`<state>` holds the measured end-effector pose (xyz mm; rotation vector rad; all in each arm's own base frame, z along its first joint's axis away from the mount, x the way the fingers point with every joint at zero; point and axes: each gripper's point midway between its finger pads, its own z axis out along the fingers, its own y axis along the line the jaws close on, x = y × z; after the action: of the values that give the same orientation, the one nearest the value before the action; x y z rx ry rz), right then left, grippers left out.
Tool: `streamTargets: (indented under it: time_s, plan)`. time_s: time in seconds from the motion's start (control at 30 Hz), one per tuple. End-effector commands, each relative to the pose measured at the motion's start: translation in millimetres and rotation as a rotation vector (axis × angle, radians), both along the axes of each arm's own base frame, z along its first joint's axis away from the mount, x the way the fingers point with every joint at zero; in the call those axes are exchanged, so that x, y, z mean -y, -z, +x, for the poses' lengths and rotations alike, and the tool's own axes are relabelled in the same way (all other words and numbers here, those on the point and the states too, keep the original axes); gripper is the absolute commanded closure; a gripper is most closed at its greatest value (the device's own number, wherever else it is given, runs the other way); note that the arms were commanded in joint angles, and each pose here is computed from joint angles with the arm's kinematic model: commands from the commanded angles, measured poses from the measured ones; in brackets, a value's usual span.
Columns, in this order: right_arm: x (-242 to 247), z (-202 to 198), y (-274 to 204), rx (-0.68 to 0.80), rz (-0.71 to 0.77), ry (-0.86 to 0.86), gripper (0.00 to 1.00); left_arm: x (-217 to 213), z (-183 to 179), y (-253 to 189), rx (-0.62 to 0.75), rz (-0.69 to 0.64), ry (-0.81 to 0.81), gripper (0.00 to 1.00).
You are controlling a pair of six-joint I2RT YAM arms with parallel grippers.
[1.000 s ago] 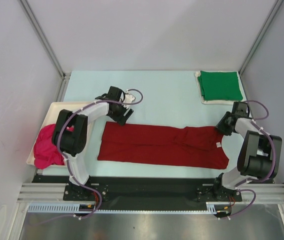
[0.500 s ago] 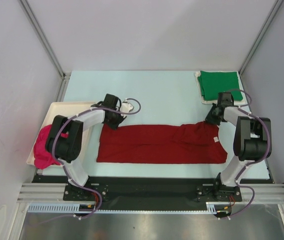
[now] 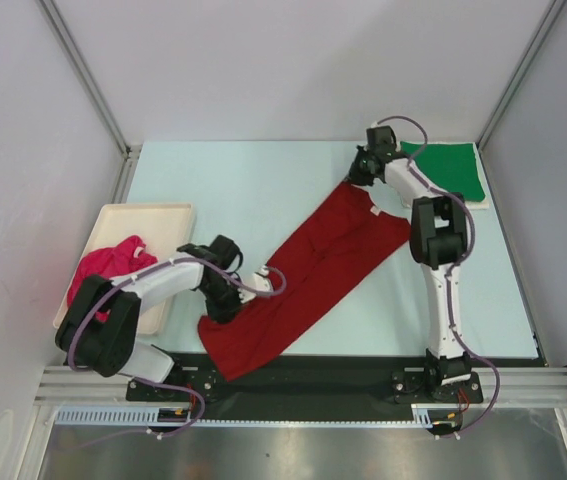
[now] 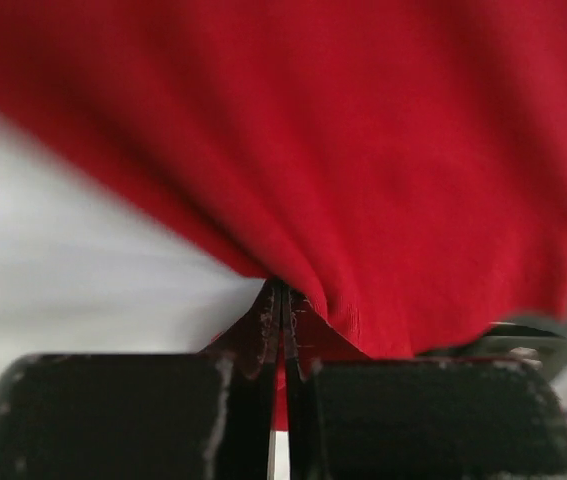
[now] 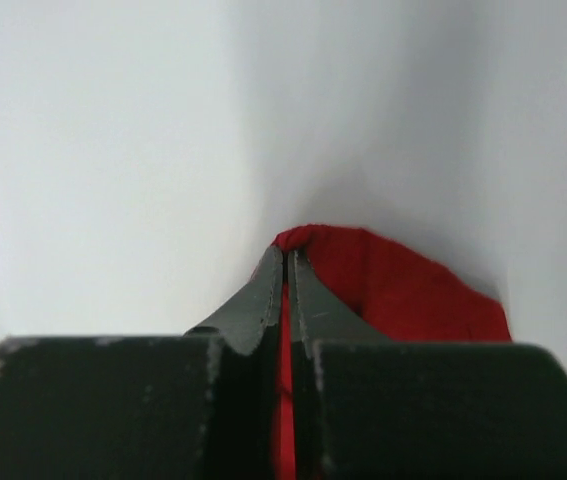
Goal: Fold and stack the t-shirts
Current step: Fold the tshirt
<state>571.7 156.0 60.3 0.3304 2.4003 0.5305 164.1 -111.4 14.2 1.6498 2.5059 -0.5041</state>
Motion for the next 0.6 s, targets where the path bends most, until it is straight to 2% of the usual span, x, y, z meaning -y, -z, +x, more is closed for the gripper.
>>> streamTargets:
  time_s: [0.0,0.07,0.13,0.27,0.37,0.4,0.5,0.57]
  plan:
    - [-30.0,37.1,7.6,-0.008,0.068,-0.004,1.00,40.9,-46.9,-16.0,-0.103,-0.151,0.207,0.98]
    - [-43.7,48.4,9.9,-0.020,0.098,-0.002,1.00,66.2,-49.8,-21.2,-0.112,-0.198,0.262,0.97]
    - [-62.6,67.4,-1.2,0.041,0.155,-0.012,1.00,81.6,-49.7,-22.7,-0.136,-0.224,0.275,0.97]
    - [-69.6,89.3,-16.0,0.141,0.217,0.042,1.00,111.6,-22.8,-38.9,-0.079,-0.288,0.278,0.98]
    - [-67.8,95.0,-27.9,0.165,0.243,0.049,0.86,110.1,-27.7,-41.7,-0.093,-0.295,0.285,0.96]
    - [-67.5,95.7,-34.9,0.181,0.235,0.039,0.74,106.7,-30.8,-39.5,-0.097,-0.288,0.290,0.94]
    - [-65.7,92.3,-67.2,0.224,0.214,0.018,0.57,89.0,-39.8,-29.0,-0.089,-0.235,0.287,0.91]
    - [-56.9,82.9,-92.5,0.246,0.157,0.007,0.52,75.6,-40.4,-21.1,-0.085,-0.182,0.244,0.90]
